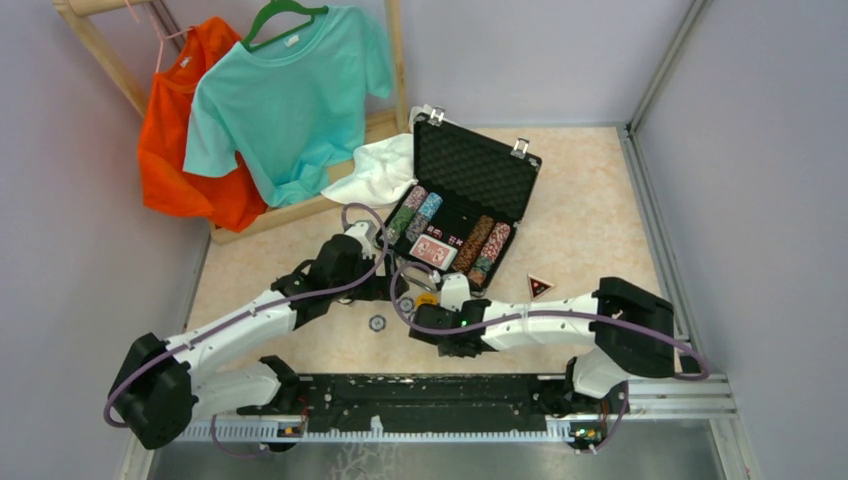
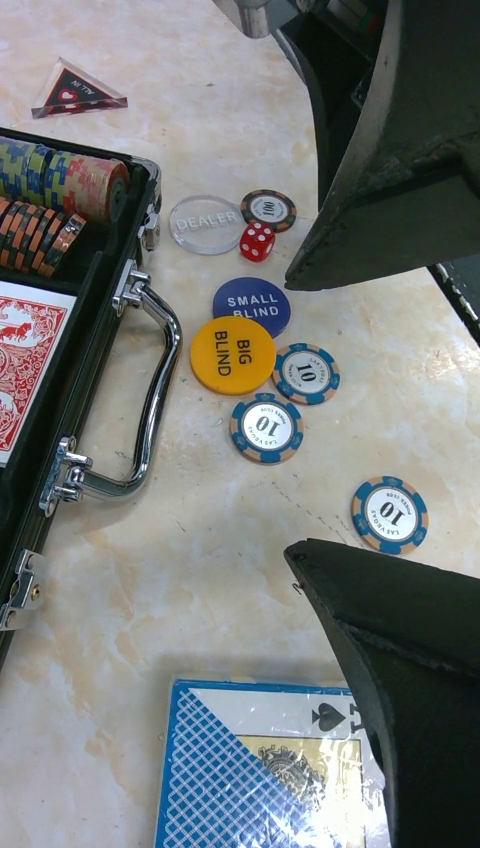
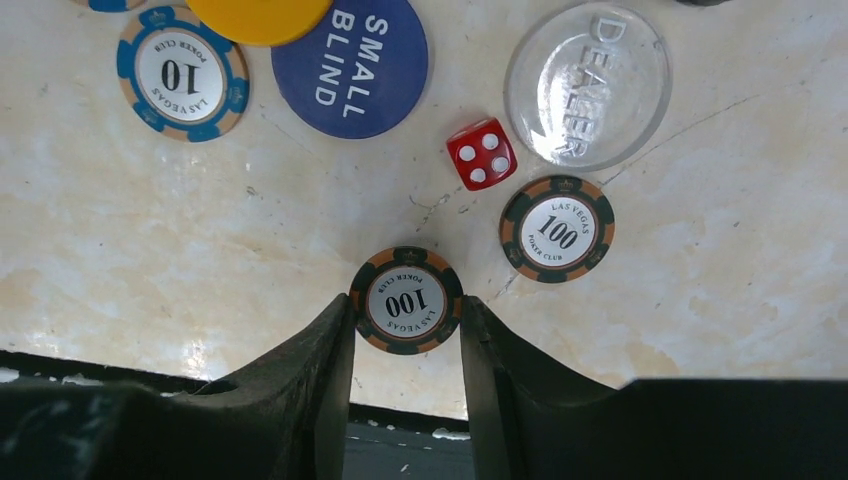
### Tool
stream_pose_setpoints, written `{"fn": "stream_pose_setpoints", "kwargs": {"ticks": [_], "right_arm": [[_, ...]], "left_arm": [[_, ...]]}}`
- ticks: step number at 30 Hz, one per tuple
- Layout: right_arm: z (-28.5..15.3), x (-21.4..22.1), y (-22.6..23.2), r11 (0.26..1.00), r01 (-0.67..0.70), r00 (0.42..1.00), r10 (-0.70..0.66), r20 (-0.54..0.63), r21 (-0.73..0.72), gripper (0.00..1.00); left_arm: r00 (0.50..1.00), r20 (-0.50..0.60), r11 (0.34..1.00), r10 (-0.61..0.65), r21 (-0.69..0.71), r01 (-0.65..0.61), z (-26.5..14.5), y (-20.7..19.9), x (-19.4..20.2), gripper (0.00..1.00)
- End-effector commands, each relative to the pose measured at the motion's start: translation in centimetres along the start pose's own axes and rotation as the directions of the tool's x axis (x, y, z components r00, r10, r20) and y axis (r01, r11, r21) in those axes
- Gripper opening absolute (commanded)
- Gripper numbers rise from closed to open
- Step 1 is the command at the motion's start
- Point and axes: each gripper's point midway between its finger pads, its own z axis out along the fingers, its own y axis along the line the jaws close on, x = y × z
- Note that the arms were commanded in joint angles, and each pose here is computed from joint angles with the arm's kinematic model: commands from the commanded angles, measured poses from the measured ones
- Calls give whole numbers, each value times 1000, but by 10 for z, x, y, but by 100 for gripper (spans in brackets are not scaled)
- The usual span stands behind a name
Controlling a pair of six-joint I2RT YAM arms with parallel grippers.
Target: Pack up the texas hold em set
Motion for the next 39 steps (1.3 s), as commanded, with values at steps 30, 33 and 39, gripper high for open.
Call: {"fn": "stream_pose_setpoints", "kwargs": {"ticks": [30,33,39], "right_arm": [[-17,-5,-68,988,-147,989,145,30,49,67],[-11,5,-70,986,-148,989,149,-2,72,67],[-2,18,-67,987,-136,989,140,-47,80,67]], "left_arm": [[992,-126,978,14,210,13,10,-49,0,97],[990,-137,976,14,217,16,11,-51,2,97],[990,-142,977,16,213,15,12,-49,4,96]]}}
